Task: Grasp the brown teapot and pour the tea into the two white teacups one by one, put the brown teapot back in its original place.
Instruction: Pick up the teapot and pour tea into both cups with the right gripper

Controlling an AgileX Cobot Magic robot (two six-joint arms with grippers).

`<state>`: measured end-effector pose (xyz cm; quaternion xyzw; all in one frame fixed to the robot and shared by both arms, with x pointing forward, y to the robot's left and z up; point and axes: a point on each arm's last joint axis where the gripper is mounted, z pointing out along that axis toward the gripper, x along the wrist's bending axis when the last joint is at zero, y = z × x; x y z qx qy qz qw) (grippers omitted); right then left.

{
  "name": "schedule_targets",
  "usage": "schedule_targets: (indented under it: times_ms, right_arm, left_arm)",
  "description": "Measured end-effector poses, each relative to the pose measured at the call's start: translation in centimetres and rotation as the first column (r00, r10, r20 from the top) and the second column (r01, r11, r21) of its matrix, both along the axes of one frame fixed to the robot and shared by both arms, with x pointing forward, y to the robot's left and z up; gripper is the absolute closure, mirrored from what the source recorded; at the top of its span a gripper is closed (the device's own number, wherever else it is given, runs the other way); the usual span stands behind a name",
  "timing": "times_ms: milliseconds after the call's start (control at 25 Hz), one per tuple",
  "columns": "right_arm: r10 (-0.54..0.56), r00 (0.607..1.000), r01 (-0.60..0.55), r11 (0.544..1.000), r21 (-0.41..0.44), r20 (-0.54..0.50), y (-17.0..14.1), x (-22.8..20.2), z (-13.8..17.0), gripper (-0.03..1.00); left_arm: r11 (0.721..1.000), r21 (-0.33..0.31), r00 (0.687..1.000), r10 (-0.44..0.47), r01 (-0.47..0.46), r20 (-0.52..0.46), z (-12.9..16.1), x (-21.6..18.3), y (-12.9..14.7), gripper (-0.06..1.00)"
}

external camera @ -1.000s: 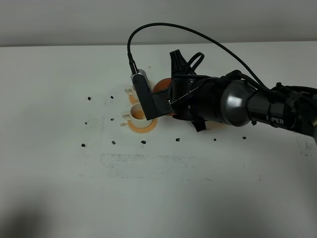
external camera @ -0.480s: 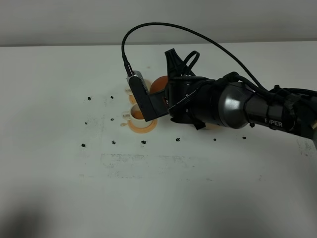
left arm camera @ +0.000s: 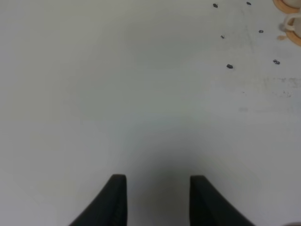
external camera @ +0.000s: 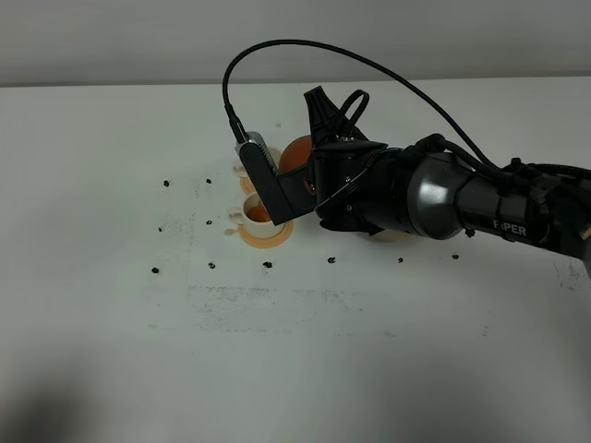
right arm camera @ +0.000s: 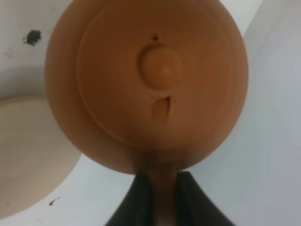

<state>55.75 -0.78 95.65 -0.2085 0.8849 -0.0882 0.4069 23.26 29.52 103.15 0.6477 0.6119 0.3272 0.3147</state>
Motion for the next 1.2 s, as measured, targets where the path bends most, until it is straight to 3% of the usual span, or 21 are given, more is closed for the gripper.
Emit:
schedule_targets:
  times_ms: [1200]
  right_arm:
    - [0.072,0.997,-0.071,0.995,-0.073,0.021,0.27,-0.1,0.15,0.84]
  left_arm:
    - [1.0,0.0,1.0,0.0,0.0,0.0,0.0,0.0,0.0,0.6]
